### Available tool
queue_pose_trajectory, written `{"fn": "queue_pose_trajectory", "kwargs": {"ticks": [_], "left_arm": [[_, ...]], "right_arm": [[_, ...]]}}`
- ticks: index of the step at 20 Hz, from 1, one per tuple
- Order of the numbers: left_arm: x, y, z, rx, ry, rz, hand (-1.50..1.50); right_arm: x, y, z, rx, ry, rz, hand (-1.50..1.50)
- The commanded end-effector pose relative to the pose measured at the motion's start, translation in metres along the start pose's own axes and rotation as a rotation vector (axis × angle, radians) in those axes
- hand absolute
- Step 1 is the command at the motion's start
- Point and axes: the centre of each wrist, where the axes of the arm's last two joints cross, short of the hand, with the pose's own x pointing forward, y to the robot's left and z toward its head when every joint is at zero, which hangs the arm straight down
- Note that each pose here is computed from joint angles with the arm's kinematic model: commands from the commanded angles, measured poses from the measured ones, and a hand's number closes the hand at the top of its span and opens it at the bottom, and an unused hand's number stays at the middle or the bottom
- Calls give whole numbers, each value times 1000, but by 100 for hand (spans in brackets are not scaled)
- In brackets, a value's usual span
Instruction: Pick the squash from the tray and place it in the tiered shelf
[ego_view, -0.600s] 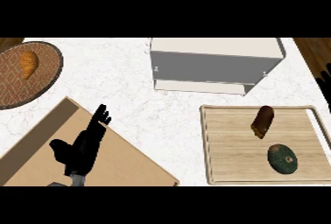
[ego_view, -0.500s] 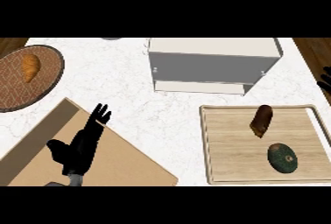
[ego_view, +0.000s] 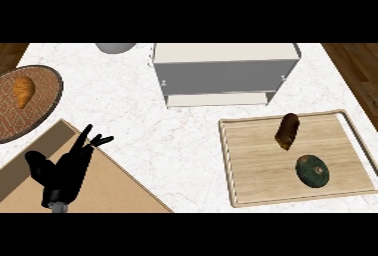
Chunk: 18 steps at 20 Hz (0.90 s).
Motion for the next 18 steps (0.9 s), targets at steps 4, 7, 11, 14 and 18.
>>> {"fn": "queue_pose_trajectory", "kwargs": {"ticks": [4, 7, 11, 14, 18], "left_arm": [[-2, 31, -7, 54, 149, -59, 0], [-1, 30, -7, 54, 134, -63, 0], [8, 10, -18, 40, 141, -58, 0], [13, 14, -16, 16, 142, -64, 0], [16, 9, -20, 12, 135, -57, 0]], "right_arm": [[-42, -42, 71, 78, -58, -14, -150], [-33, -61, 88, 210, -72, -15, -150], [6, -56, 97, 330, -60, 31, -150], [44, -57, 93, 376, -45, 100, -150], [78, -47, 103, 362, 51, 204, -150]]}}
